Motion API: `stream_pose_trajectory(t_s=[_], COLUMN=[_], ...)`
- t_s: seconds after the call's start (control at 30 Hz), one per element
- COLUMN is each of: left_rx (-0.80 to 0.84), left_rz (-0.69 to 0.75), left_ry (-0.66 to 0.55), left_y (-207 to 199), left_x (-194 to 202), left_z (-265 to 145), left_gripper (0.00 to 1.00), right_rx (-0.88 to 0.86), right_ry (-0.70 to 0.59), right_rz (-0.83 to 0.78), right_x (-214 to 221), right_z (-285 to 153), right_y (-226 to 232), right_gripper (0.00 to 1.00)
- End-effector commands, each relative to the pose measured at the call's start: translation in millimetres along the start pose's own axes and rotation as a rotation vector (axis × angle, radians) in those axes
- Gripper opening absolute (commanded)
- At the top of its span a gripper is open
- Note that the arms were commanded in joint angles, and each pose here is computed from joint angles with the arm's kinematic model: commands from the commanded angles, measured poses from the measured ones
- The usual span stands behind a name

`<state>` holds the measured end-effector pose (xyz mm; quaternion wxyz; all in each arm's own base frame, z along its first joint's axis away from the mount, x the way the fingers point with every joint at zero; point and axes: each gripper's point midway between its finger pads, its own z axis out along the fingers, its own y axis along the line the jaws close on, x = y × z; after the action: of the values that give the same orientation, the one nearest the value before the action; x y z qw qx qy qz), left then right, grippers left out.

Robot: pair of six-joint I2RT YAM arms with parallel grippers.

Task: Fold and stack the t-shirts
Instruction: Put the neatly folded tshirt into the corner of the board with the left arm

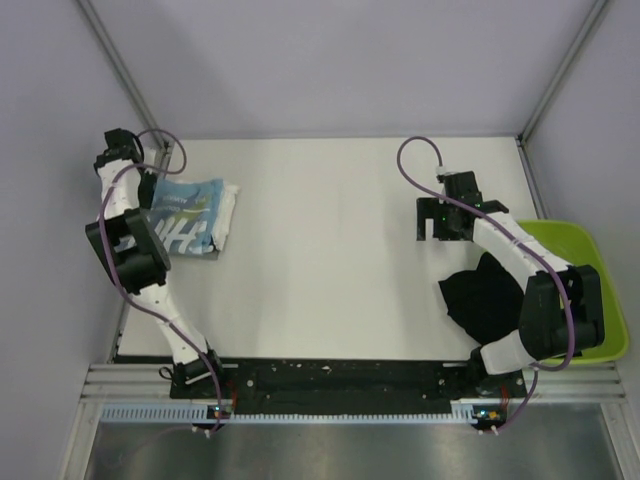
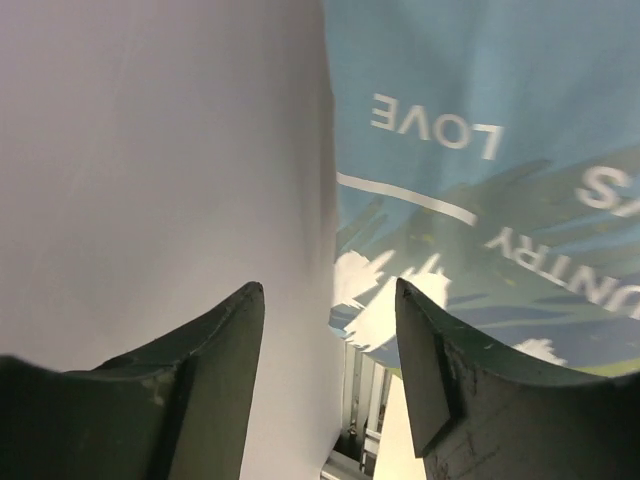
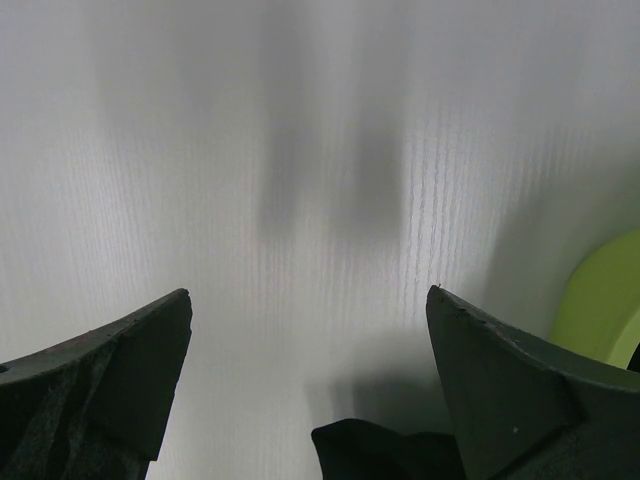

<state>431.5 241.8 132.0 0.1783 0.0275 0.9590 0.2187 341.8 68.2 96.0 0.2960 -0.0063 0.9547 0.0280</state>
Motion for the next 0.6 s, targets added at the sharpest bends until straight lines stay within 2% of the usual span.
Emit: stream_pose_trajectory(t_s=[0.0, 0.1, 0.23, 0.47, 0.5, 0.57], left_rx=[-0.161, -0.156, -0.052, 0.221, 0.265, 0.346], left_rz=[-0.053, -0.049, 0.029, 0.262, 0.300, 0.377], left_ry=[-0.135, -0.174, -0.225, -0.300, -0.321, -0.354], left_y=[35.6, 32.4, -6.7, -139.3, -161.8, -207.0], left_x=[-21.5, -24.5, -26.1, -20.0, -18.9, -10.4], left_z=[-37.4, -55.6, -76.2, -120.6, -128.6, -141.8], left_gripper=[0.60, 0.60, 0.59, 0.62, 0.67, 0.95], right_rx=[-0.003, -0.006, -0.010, -0.028, -0.028, -0.035], right_ry=[-0.052, -0.055, -0.059, -0.082, -0.088, -0.113], right_rz=[-0.012, -0.011, -0.008, -0.003, -0.003, -0.003], right_x=[-16.0, -16.5, -16.9, -20.0, -20.7, -23.2], right_z=[-10.4, -11.2, -12.7, -20.3, -21.4, -23.7], right_y=[-0.1, 0.5, 1.1, 3.9, 3.3, 4.4], right_gripper=[0.99, 0.99, 0.99, 0.99, 0.99, 0.99])
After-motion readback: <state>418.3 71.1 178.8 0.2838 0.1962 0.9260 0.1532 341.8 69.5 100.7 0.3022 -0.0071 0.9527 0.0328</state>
